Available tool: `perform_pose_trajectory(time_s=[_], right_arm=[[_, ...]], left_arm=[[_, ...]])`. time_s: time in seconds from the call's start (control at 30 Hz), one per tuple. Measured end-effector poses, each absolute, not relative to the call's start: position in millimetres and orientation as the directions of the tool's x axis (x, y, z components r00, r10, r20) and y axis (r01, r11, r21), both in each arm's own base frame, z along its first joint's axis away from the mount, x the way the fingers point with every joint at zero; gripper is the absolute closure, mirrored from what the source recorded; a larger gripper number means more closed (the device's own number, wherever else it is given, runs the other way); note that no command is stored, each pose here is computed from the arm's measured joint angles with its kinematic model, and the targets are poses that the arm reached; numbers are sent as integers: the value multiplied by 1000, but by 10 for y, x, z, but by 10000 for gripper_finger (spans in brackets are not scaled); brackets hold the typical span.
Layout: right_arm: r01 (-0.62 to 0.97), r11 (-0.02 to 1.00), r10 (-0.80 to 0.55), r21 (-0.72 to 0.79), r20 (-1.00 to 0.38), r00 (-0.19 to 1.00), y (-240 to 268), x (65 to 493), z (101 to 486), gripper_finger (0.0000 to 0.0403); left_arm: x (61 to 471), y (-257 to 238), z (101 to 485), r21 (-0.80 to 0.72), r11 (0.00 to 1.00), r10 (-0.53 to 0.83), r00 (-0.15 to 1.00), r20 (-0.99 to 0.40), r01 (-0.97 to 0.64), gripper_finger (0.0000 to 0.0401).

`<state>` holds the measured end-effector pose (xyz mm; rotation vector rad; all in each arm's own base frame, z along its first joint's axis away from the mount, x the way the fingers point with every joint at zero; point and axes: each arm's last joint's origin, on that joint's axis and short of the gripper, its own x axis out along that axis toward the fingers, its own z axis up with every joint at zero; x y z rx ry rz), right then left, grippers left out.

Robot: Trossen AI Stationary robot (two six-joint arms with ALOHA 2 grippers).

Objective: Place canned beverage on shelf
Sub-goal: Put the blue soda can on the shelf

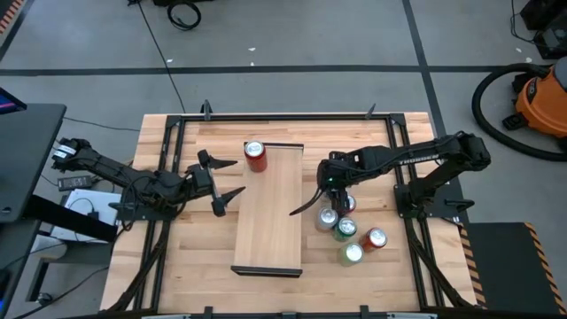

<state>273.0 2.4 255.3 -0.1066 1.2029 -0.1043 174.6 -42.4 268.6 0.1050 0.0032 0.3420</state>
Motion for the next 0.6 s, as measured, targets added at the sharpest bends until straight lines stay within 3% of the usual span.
perform_pose_trajectory(time_s=[0.6], right_arm=[[65, 964, -255, -258, -825, 504, -32, 2722, 3535, 138]], left_arm=[[1746, -424, 2685, 103, 937, 334, 942, 14, -334, 12]])
